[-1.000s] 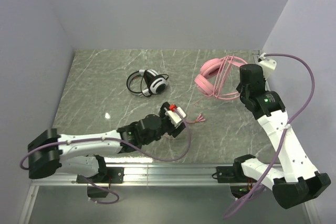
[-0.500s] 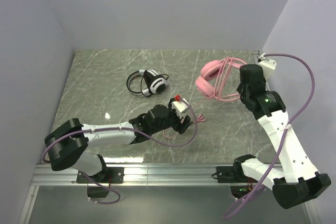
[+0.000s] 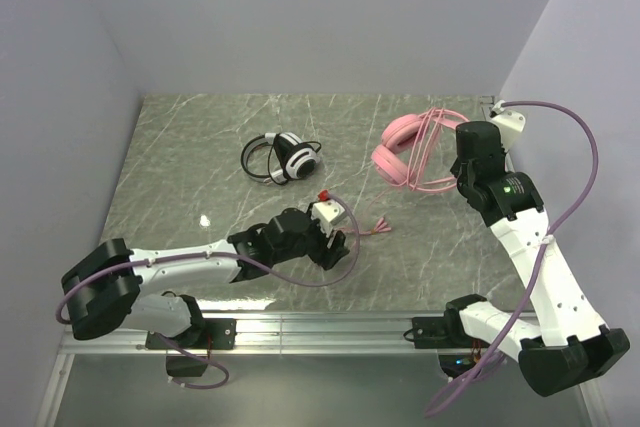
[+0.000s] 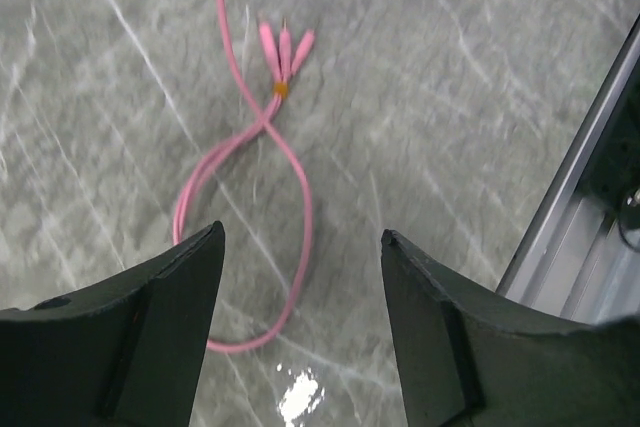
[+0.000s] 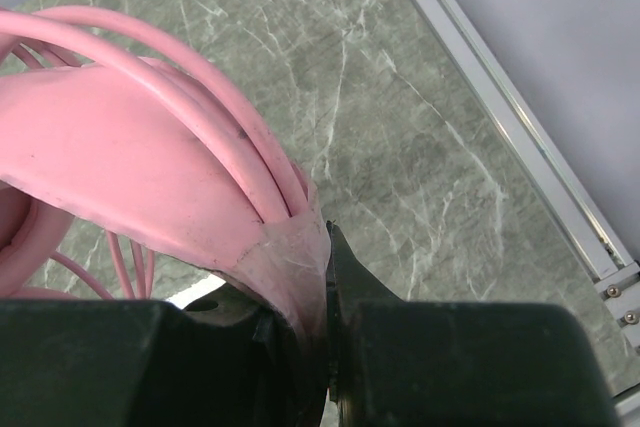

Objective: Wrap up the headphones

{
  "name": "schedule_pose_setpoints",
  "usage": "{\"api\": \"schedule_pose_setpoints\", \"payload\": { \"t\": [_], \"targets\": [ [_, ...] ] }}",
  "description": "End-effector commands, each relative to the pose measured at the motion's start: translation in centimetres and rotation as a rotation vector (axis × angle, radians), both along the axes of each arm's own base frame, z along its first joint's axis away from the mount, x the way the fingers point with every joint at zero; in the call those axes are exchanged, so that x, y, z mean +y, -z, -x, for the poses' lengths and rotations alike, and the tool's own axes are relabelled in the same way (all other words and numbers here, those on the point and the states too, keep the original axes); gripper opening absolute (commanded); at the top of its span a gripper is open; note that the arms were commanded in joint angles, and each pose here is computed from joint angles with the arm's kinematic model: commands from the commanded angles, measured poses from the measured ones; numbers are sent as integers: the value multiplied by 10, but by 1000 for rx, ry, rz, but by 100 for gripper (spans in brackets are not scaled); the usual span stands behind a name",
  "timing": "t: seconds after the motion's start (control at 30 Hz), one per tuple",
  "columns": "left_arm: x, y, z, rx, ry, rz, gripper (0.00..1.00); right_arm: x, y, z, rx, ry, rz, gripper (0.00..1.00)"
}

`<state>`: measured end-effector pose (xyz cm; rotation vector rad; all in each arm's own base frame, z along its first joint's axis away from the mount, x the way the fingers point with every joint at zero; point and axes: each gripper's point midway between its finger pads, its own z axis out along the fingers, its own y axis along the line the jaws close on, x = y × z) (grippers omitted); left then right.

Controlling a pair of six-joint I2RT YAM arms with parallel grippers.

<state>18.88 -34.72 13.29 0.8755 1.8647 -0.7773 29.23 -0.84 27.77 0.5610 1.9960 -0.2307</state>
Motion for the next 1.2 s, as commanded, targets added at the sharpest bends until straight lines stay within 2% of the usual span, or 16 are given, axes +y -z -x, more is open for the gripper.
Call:
{"api": "schedule_pose_setpoints", "payload": {
  "t": [0.0,0.17,0.47,0.67,0.77,0.8,0.83,1.07,1.13,1.17],
  "targets": [
    [9,10,12,57,4,-7,69,6,-48,-15,-186,19,-74,0],
    [8,23,17,88,25,-31,70,6,-45,-16,-180,19,-79,0],
    [-5,61,11,139,32,-122,67,8,-46,-16,-183,15,-88,0],
    [-13,63,0,133,-3,-132,63,8,-45,-16,-185,12,-91,0],
    [-14,72,-1,149,-7,-165,50,10,-44,-16,-186,6,-96,0],
    [-18,70,-4,149,-7,-164,41,10,-44,-16,-185,6,-95,0],
    [-18,73,-4,154,-6,-176,39,10,-44,-15,-185,6,-95,0],
    [-16,78,9,182,33,-150,40,9,-47,-16,-194,9,-98,0],
    [-15,79,9,185,30,-159,26,9,-46,-16,-193,10,-98,0],
    [-13,82,11,194,35,-171,16,9,-46,-16,-196,11,-101,0]
  ]
}}
